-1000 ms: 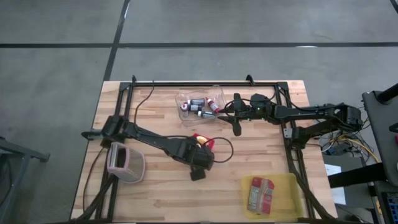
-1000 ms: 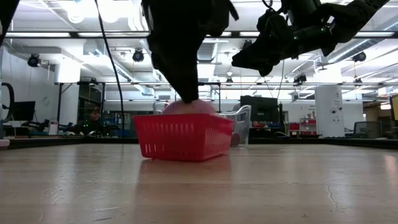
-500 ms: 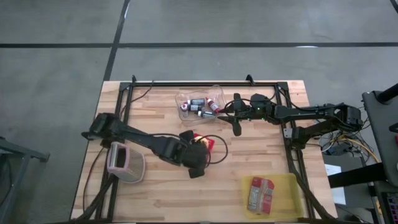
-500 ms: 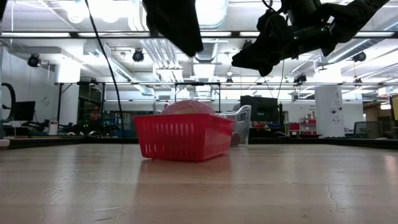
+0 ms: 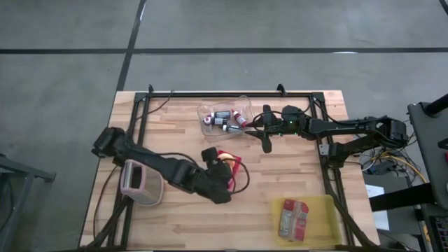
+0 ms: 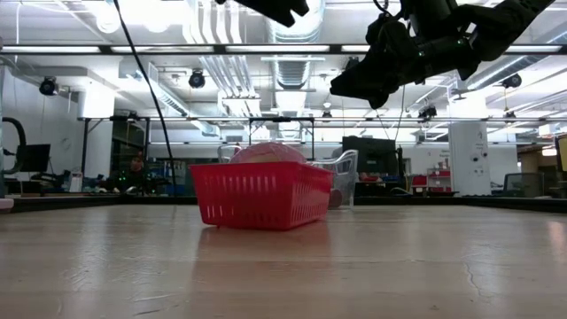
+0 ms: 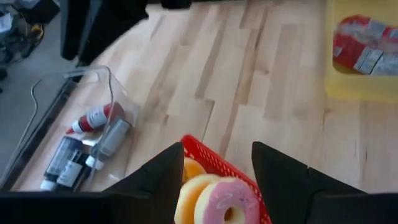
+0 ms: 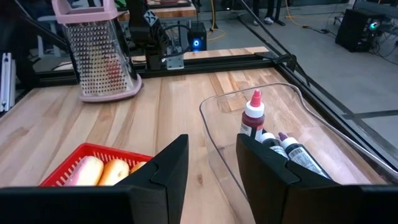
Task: Pick & Place Food Item
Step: Return to Home Position
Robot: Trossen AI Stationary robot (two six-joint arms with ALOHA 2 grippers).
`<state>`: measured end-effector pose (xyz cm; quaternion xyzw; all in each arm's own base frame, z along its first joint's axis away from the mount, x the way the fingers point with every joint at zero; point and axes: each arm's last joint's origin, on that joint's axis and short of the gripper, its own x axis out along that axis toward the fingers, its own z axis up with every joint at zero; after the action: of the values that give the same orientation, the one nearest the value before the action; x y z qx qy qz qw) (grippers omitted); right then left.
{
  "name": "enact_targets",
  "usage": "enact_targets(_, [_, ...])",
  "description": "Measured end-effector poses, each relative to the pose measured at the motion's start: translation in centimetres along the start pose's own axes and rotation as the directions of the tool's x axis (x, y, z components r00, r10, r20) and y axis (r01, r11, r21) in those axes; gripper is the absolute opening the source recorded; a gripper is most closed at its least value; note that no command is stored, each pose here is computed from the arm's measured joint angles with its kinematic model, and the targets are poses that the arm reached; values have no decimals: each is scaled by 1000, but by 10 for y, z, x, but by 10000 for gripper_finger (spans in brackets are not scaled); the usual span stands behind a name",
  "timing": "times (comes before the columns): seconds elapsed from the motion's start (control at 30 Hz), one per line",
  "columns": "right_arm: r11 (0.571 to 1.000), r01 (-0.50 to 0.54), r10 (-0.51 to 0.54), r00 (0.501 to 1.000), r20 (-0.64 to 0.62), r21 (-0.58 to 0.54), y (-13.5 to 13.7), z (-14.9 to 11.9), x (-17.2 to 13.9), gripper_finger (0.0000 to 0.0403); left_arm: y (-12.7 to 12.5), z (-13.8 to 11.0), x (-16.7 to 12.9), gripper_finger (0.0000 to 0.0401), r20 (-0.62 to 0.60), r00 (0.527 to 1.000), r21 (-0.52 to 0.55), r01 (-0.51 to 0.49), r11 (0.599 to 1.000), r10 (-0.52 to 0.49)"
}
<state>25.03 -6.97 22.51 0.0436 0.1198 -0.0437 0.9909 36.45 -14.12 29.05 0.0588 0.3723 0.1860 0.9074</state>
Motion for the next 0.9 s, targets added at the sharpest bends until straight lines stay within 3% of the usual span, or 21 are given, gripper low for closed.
enact_targets(0.23, [1000,0,0,1000,1,0,0,0,0,130,-3,3,1,146,43,998,35,37,999,-38])
enact_targets(0.63, [1000,0,0,1000,0,0,0,0,0,130,-16,-15,29,79,195,977,79,72,994,-87])
enact_targets(0.9, [1000,0,0,1000,-3,1,0,0,0,130,-5,-5,24,6,269,944,135,160,978,-191])
